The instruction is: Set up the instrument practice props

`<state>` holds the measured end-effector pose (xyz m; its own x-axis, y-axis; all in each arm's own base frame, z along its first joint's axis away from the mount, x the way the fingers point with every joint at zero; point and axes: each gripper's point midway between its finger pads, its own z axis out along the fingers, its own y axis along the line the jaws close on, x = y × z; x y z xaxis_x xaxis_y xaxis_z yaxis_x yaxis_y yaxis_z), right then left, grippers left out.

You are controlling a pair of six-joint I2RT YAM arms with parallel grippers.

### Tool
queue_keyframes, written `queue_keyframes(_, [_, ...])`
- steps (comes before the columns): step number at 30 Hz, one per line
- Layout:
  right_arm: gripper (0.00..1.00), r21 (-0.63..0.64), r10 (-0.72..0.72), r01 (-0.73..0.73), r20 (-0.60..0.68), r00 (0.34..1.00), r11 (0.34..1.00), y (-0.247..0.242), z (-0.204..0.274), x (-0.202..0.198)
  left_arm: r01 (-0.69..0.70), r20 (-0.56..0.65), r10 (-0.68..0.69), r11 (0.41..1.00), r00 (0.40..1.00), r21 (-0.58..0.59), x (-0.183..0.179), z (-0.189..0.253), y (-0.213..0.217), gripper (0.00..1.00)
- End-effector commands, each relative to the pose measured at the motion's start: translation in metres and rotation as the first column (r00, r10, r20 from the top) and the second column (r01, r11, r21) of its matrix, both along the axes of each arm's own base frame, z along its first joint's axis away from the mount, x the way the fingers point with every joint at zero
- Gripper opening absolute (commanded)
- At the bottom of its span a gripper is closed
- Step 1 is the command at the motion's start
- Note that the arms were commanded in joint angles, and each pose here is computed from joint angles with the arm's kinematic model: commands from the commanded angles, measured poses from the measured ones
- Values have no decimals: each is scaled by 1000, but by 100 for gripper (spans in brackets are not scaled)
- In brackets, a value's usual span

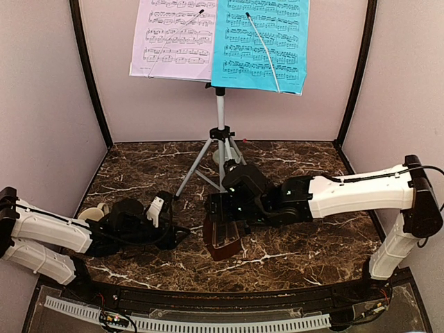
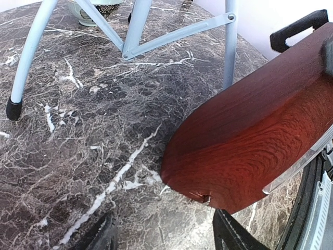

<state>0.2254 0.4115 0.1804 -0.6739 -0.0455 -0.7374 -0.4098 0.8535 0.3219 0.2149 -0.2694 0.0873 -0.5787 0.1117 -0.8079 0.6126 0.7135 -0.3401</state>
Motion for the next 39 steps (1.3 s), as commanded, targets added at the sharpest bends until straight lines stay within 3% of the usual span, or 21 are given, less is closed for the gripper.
queue_keyframes(1, [90,-20,-51,51,4,999,999,1,-5,1,5,35,-5,1000,999,13,0,2,5,64])
queue_keyframes(7, [81,-47,-33,33,8,999,998,6,-15,0,55,48,-55,998,997,7,-7,1,2,62])
queue_keyframes(12, [60,-88,-27,27,1,1000,996,9,-23,1,98,52,-99,995,994,11,-12,-3,-1,60])
queue_keyframes(22, [33,35,21,-23,55,998,999,24,8,4,230,80,-235,970,969,76,-29,-8,-6,56])
queue_keyframes(31, [16,183,13,-18,30,999,983,7,16,12,307,39,-309,950,950,48,-37,-13,-22,49])
queue_keyframes(39, [6,190,-10,5,23,1000,982,2,12,17,312,-13,-312,950,950,8,-30,-12,-45,42])
